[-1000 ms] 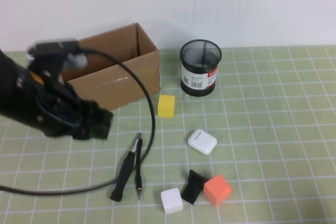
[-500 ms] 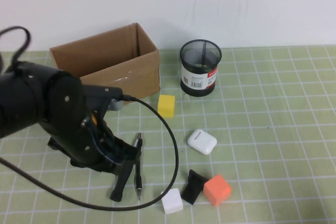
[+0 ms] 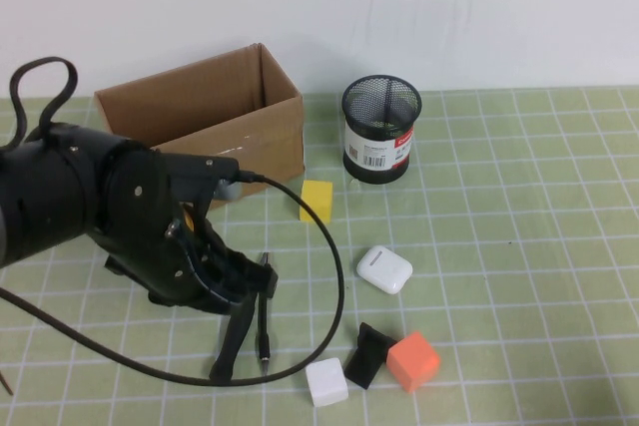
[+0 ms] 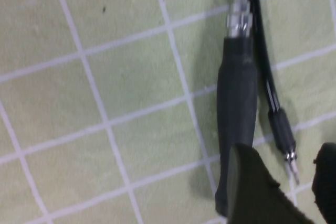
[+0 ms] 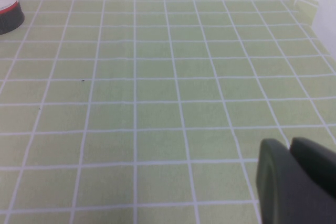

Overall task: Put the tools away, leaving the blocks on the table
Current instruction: Pick up the black Screwdriver from the table

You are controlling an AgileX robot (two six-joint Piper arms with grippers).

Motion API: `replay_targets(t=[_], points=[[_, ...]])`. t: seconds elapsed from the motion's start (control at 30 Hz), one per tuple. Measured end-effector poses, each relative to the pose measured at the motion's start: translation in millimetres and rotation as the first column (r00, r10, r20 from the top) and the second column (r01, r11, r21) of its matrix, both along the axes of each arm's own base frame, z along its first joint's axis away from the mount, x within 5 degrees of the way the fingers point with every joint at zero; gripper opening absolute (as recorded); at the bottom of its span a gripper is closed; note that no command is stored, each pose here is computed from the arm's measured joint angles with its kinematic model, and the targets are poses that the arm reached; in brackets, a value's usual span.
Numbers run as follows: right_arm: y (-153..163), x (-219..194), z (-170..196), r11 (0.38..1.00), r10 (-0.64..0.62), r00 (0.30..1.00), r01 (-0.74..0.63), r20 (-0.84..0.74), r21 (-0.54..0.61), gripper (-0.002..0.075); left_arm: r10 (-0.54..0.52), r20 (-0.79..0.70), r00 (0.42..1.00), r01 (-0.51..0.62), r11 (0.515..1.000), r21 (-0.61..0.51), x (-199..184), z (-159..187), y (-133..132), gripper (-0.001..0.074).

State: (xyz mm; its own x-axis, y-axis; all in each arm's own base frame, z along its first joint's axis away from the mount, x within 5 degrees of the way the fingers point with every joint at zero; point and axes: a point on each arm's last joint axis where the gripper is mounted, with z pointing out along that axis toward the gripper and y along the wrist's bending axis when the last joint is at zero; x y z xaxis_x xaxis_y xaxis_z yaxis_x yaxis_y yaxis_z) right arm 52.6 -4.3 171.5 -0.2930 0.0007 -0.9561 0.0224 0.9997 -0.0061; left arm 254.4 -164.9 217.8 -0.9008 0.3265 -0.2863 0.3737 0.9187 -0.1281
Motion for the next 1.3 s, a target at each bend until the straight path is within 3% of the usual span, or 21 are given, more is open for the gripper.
replay_targets(t=[0.23, 0.83, 1.3], points=[[0, 0, 0, 1.000, 0.000, 1.000, 0.000, 0.000, 0.000, -0.0007, 0.001, 0.050, 0.999, 0.000, 1.000, -0.024, 7, -3, -4, 0.0234], [0, 0, 0, 1.000, 0.000, 1.000, 0.000, 0.000, 0.000, -0.0007, 0.007, -0.007, 1.000, -0.007, 1.000, 0.019, 25, -57, -14, 0.0234], [0, 0, 0, 1.000, 0.000, 1.000, 0.000, 0.000, 0.000, -0.0007, 0.012, -0.021, 1.000, -0.012, 1.000, 0.017, 26, -66, -18, 0.0227]])
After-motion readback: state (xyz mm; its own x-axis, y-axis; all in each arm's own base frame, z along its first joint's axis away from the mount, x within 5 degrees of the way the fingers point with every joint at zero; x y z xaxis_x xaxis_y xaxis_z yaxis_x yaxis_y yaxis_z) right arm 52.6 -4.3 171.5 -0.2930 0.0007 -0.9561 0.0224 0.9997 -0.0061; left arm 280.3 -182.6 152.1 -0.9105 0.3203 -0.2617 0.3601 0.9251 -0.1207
